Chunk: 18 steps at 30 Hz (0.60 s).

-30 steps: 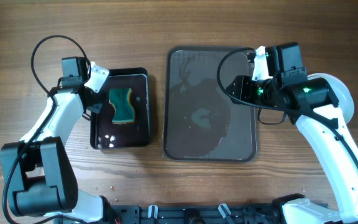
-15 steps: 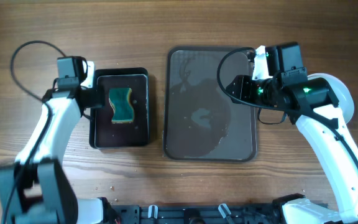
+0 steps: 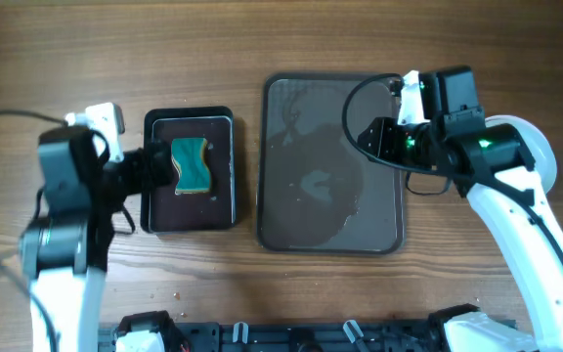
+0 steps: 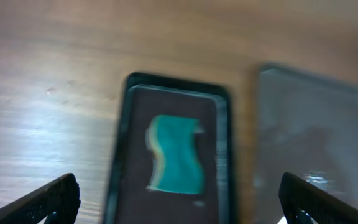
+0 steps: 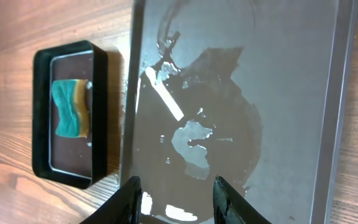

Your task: Clean dirty plates on tray and stack at the side

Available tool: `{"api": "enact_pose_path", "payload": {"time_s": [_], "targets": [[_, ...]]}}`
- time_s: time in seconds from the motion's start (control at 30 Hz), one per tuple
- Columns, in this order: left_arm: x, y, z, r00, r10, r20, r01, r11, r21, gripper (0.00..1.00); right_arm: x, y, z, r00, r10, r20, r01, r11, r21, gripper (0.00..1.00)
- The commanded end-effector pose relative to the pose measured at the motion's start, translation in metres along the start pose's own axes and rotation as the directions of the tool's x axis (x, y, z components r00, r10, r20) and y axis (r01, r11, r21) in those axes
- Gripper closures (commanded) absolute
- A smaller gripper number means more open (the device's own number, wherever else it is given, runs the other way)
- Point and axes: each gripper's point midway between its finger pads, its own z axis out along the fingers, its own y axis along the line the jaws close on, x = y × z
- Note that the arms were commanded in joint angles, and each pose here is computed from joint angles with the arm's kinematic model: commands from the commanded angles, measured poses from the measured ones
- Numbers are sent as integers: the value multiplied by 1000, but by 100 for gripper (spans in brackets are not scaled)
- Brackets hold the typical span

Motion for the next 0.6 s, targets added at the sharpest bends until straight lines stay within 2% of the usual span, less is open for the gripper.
{"api": "enact_pose_path", "payload": {"time_s": [0.0, 0.17, 0.23, 0.37, 0.4, 0.5, 0.57], "targets": [[-2, -35, -39, 994, -85, 62, 72, 979, 189, 0, -6, 15, -36, 990, -79, 115, 83, 996, -28, 57], [5, -46, -52, 995, -80, 56, 64, 968, 244, 0, -5, 26, -70, 968, -140, 206, 153, 987, -46, 53], [14, -47, -49, 996, -86, 8, 81, 964, 253, 0, -2, 30, -84, 959, -148, 241, 165, 985, -55, 63], [34, -43, -37, 988, -107, -111, 130, 965, 227, 0, 21, 31, -97, 973, -112, 199, 132, 988, -85, 70], [36, -43, -35, 986, -109, -123, 134, 965, 227, 0, 27, 30, -98, 977, -110, 184, 127, 988, -85, 70], [34, -45, -31, 984, -110, -139, 141, 961, 237, 0, 43, 17, -101, 983, -108, 146, 113, 993, -29, 60], [30, -45, -29, 984, -109, -138, 140, 961, 240, 0, 44, 11, -101, 980, -139, 145, 140, 990, 6, 58]]}}
